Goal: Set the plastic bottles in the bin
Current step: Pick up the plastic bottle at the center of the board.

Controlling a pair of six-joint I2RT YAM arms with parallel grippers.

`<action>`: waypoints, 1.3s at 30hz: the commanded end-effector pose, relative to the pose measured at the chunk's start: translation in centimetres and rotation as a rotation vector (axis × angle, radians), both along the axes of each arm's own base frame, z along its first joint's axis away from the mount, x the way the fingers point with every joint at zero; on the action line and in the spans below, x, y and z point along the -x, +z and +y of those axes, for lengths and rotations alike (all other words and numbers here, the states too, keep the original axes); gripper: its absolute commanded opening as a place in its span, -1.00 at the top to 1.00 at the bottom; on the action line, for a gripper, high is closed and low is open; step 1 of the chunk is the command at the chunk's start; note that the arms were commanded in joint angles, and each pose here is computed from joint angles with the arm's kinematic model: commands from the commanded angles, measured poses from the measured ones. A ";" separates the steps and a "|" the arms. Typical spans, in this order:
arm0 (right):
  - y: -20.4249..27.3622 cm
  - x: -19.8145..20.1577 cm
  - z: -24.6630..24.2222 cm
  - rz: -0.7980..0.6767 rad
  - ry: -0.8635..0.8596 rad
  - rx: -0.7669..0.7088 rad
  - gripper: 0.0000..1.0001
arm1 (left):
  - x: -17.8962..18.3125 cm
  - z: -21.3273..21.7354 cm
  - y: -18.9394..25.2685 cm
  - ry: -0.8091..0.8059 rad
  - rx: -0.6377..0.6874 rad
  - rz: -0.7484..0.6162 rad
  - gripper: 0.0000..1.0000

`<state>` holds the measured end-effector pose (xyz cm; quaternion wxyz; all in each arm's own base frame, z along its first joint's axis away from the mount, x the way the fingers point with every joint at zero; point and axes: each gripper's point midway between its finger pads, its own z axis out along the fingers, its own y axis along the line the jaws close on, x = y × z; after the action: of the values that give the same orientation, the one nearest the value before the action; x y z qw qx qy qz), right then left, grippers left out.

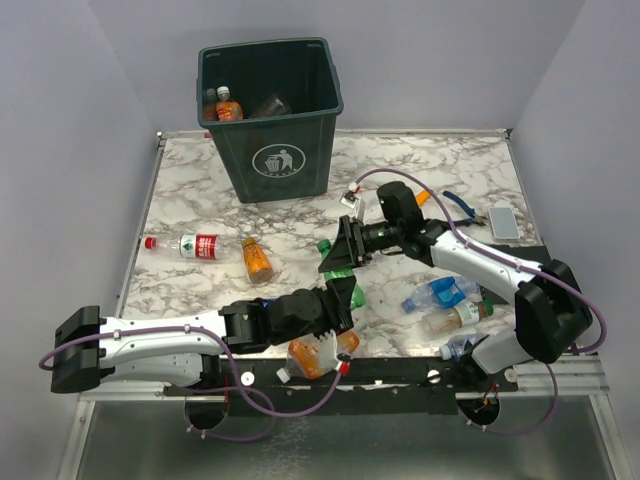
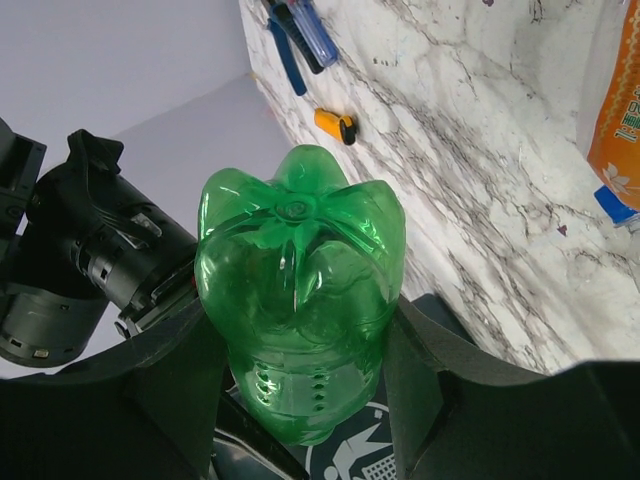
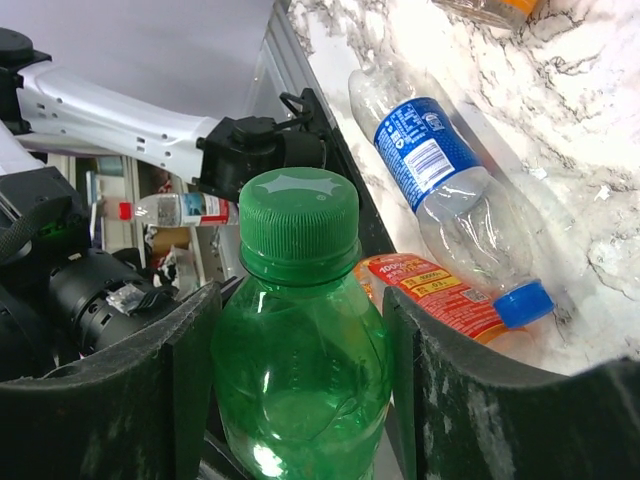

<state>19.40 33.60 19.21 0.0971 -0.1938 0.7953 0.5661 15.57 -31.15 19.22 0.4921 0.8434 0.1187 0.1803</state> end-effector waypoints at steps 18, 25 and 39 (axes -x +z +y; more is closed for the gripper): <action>14.7 -6.3 -6.7 -0.662 -0.570 -0.080 0.47 | 0.6 0.9 1.4 0.169 0.329 0.345 -0.98; 17.8 -5.2 -10.8 -0.866 -0.695 -0.079 0.47 | 0.9 0.5 2.5 0.287 0.548 0.602 -0.98; 15.8 -0.9 -10.3 -0.894 -0.505 -0.138 0.46 | -5.2 -1.0 15.5 0.429 1.453 1.597 -0.98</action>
<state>21.41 22.52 36.09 0.5995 -0.1914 0.6572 0.4148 19.32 -30.88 30.03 0.6644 0.3518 0.6115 -0.2466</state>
